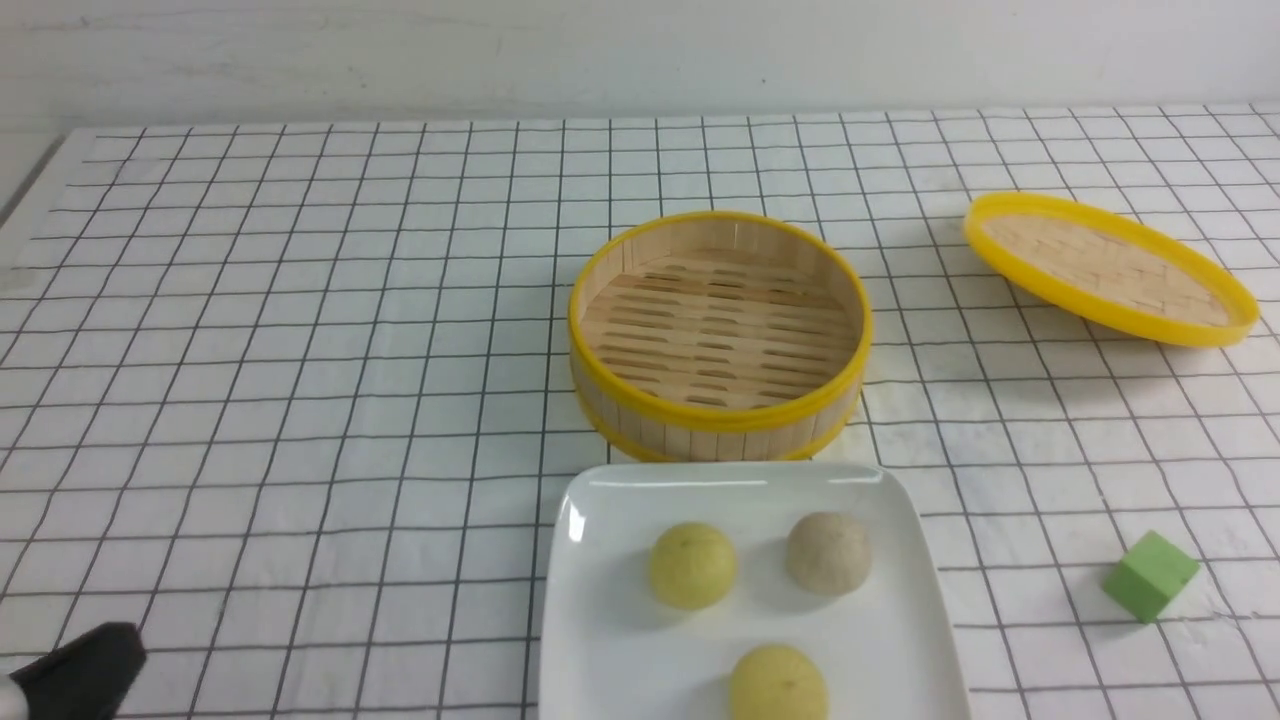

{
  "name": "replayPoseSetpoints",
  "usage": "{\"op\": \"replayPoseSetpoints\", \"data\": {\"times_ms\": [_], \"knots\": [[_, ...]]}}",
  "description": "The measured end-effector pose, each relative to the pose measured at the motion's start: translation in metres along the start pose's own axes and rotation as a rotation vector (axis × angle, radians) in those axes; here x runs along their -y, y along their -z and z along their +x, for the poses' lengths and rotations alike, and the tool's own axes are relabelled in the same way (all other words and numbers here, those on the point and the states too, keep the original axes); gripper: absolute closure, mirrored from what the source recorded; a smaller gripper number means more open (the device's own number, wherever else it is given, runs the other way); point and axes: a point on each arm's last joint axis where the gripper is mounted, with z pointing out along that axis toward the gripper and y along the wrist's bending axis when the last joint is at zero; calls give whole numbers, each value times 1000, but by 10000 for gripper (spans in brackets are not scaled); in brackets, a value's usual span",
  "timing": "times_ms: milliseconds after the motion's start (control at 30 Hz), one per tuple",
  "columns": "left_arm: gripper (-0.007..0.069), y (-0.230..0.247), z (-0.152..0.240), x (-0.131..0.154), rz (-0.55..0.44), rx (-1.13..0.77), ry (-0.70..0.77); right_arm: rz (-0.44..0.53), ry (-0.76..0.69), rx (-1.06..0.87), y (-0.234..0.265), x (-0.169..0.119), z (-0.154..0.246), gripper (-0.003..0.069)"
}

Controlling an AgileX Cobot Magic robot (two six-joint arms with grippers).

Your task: Put the steamed buns into the plate on the white-black tablecloth.

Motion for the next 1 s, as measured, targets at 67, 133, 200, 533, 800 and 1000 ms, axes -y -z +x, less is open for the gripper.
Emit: {"op": "replayPoseSetpoints", "data": {"times_ms": [67, 133, 200, 533, 800, 1000], "knots": [[590, 0, 14, -8, -116, 15, 15, 0, 0, 0, 0, 0, 0, 569], [590, 0, 19, -11, -161, 16, 26, 0, 0, 0, 0, 0, 0, 568], [589, 0, 32, -16, -228, 22, 36, 0, 0, 0, 0, 0, 0, 563], [578, -2, 43, -14, -164, -27, 7, 0, 0, 0, 0, 0, 0, 558], [571, -2, 43, -14, -166, -35, 8, 0, 0, 0, 0, 0, 0, 554], [569, -2, 43, -14, -166, -36, 8, 0, 0, 1, 0, 0, 0, 545]]}}
